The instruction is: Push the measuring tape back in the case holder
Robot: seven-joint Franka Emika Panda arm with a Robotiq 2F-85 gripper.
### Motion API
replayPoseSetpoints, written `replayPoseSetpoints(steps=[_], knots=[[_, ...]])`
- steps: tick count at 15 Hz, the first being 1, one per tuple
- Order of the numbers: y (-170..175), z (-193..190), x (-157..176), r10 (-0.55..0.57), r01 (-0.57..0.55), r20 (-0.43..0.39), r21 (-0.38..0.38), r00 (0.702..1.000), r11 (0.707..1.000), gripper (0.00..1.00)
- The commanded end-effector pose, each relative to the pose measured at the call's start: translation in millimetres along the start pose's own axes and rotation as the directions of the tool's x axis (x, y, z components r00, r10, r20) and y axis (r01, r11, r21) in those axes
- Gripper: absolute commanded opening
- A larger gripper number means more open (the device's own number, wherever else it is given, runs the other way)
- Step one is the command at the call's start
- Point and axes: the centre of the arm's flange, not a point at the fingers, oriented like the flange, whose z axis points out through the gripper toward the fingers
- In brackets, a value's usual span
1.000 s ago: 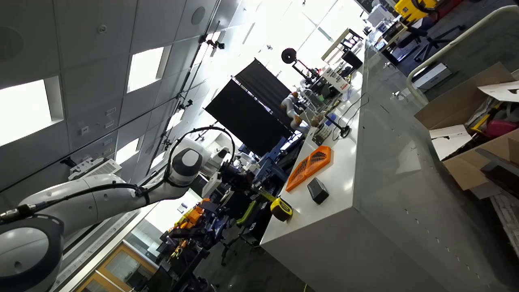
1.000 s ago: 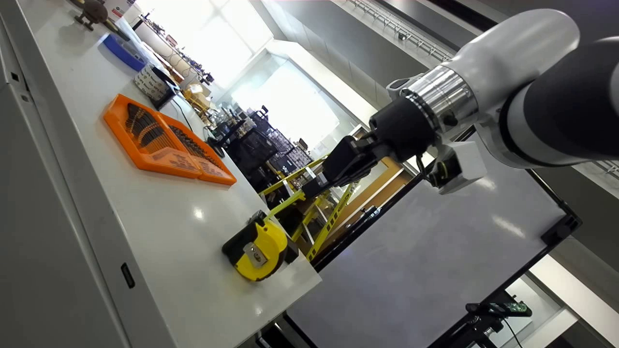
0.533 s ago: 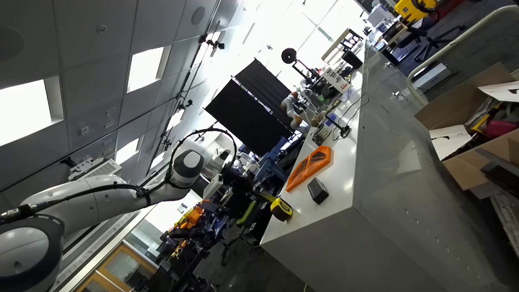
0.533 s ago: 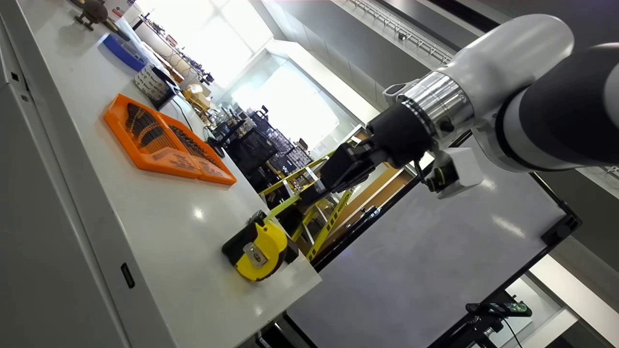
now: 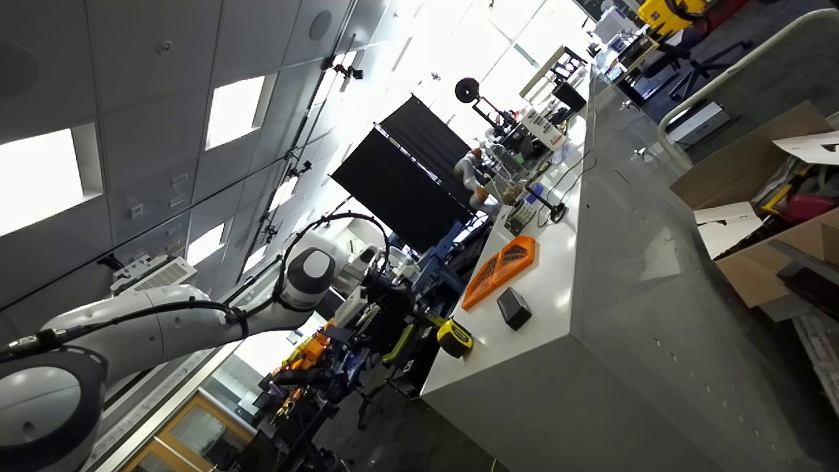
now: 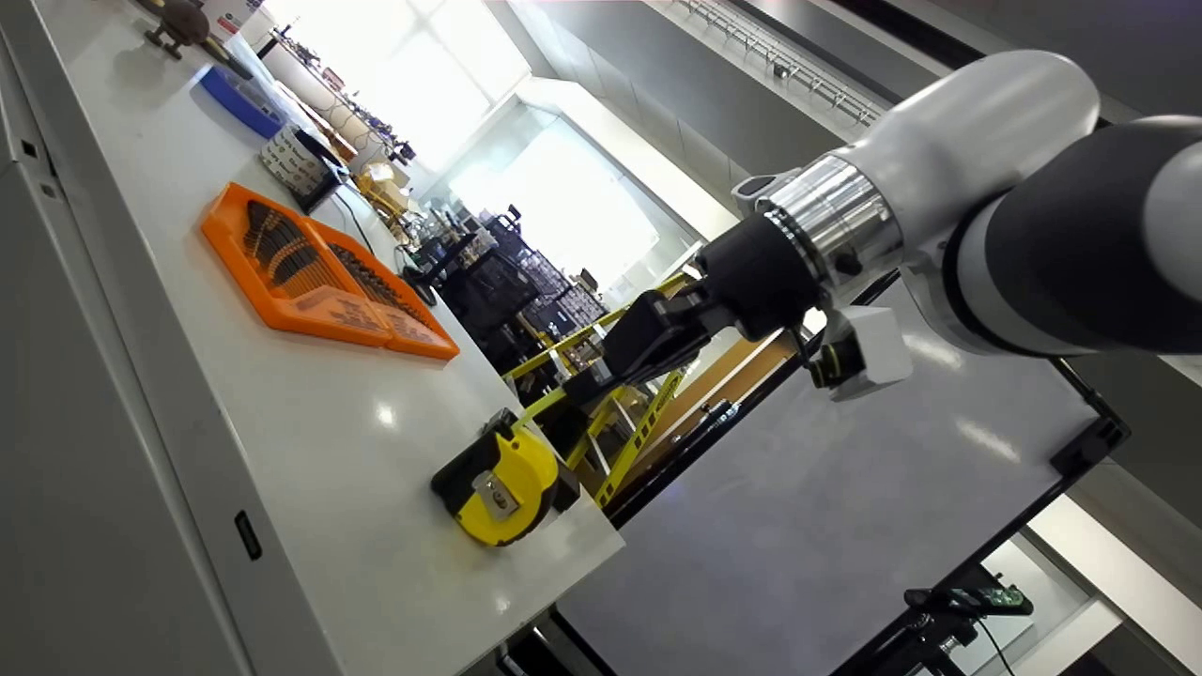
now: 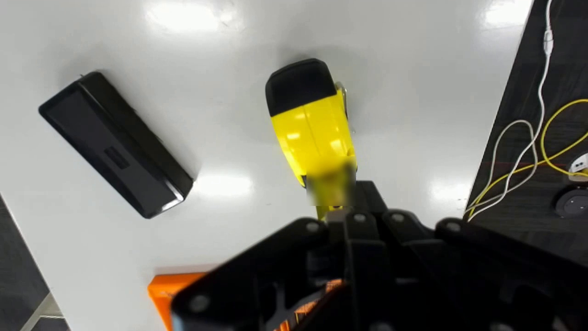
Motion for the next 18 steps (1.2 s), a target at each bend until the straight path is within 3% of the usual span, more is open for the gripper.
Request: replayPoseSetpoints(steps=[1, 18], knots=[[2.1, 13.5, -6.4, -0.016, 0.016, -0.003, 0.02, 1.0, 1.0, 0.0], [9.4, 56.6, -14.1, -0.011, 0.011, -0.008, 0.034, 1.0, 0.999, 0.0]])
